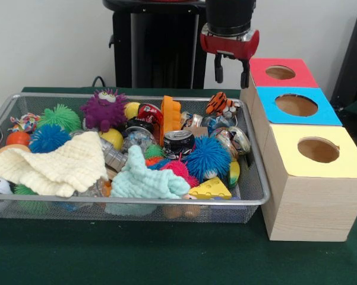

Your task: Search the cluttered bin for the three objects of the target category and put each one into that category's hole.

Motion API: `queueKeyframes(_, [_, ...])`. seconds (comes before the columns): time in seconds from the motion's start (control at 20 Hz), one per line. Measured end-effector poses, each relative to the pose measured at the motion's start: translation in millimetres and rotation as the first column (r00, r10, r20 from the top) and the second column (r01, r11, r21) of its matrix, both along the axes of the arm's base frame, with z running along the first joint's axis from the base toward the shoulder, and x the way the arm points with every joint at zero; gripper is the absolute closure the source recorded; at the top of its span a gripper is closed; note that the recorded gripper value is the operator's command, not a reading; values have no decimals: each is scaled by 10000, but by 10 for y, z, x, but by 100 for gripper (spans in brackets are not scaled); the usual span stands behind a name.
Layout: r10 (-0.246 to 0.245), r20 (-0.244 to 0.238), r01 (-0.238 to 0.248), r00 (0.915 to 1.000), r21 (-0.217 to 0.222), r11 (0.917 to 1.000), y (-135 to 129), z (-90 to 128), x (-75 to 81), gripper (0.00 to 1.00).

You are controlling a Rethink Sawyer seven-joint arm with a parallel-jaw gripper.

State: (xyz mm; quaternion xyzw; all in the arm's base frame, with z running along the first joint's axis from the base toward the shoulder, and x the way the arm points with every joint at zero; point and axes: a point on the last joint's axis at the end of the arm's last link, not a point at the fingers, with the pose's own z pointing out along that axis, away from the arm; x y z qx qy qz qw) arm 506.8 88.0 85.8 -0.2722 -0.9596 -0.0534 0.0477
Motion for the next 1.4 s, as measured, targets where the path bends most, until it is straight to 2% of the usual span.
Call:
queueKeyframes(0.3, [303,133,-302,9995,-82,9995,139,55,-4,0])
queueKeyframes(0.6, [701,9,-700,9975,-274,9972,232,-62,-117,0])
queueKeyframes(0.8, [786,155,-776,9968,-582,9953,129,-94,-112,0])
queueKeyframes(1.05, [924,-50,-924,9957,-933,9913,-110,-178,-239,0])
queueKeyframes(1.4, [571,-35,-571,9984,-1190,9913,-511,-200,-286,0])
